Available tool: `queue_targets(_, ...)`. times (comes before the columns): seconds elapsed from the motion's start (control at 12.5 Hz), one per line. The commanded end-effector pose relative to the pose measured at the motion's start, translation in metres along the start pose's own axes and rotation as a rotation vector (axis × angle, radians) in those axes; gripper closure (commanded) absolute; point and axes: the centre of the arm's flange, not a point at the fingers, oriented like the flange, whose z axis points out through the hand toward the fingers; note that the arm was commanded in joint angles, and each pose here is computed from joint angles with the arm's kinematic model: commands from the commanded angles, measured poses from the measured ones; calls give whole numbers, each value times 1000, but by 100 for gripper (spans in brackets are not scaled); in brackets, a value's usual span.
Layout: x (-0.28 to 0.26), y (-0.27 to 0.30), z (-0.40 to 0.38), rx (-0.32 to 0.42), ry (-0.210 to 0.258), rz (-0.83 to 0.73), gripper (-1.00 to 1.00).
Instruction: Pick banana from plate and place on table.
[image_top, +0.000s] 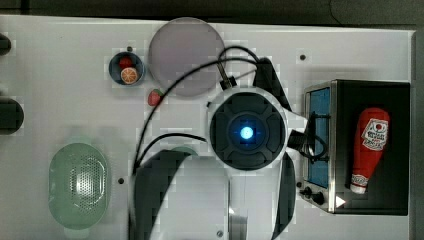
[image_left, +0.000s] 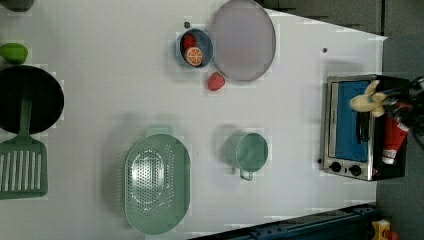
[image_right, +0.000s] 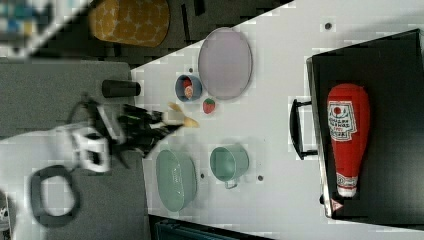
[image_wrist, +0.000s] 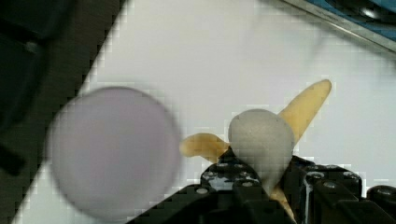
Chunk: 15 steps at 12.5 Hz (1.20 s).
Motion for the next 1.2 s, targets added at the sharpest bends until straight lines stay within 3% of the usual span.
queue_targets(0.08, -21, 28, 123, -149, -90, -42, 49)
queue_targets(0.32, -38, 46, 187, -155, -109, -52, 49)
queue_targets(0.4, -43, 48, 205, -157, -116, -57, 40)
queue_targets(0.8, -55, 50, 250, -181, -142, -72, -70)
queue_targets(0.88, -55, 50, 250, -182, -142, -73, -100)
queue_targets(1.04, -55, 44, 238, -161, -131, -86, -100)
queue_targets(1.2, -53, 31, 208, -111, -110, -206, -100)
